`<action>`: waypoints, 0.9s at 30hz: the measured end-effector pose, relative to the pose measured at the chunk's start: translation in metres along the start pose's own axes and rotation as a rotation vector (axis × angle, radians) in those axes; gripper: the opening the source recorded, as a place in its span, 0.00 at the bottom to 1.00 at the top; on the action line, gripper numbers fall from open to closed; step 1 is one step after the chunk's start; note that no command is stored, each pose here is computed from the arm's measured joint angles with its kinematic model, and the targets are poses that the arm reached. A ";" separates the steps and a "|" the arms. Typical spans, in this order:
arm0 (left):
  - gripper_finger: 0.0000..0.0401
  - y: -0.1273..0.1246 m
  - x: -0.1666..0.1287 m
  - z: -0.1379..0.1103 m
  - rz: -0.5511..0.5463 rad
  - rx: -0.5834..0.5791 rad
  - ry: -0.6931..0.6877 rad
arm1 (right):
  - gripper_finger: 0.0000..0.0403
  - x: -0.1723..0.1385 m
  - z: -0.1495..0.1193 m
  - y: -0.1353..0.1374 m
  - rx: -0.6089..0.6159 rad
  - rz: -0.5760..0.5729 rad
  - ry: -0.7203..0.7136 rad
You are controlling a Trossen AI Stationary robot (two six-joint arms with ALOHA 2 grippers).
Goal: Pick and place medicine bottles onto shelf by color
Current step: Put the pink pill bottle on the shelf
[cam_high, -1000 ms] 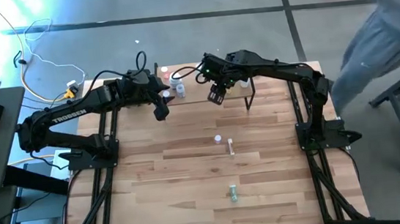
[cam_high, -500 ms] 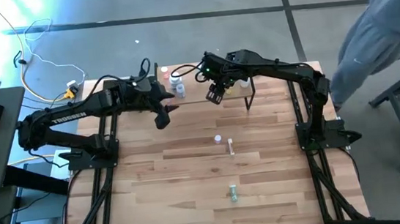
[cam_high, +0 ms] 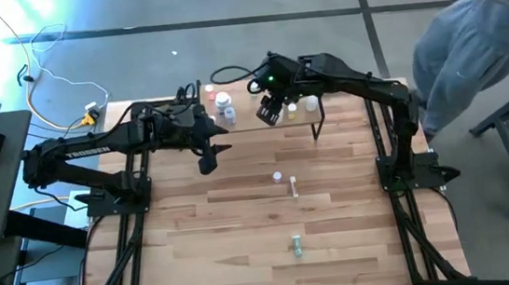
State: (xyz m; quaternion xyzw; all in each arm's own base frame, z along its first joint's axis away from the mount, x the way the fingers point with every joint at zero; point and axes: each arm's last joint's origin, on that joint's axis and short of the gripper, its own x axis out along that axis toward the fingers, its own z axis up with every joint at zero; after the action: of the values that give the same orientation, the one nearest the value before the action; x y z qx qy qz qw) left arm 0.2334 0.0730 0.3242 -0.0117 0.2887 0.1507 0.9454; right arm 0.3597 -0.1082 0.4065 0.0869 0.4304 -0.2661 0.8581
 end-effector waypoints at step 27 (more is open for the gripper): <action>0.51 -0.043 0.090 -0.002 -0.095 0.067 -0.025 | 0.44 -0.057 0.013 -0.018 0.047 -0.118 -0.179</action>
State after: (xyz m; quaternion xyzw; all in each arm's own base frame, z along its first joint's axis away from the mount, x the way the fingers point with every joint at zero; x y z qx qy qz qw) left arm 0.3156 0.0567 0.2702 0.0081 0.2806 0.0959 0.9550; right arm 0.3309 -0.1067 0.4610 0.0576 0.3501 -0.3330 0.8736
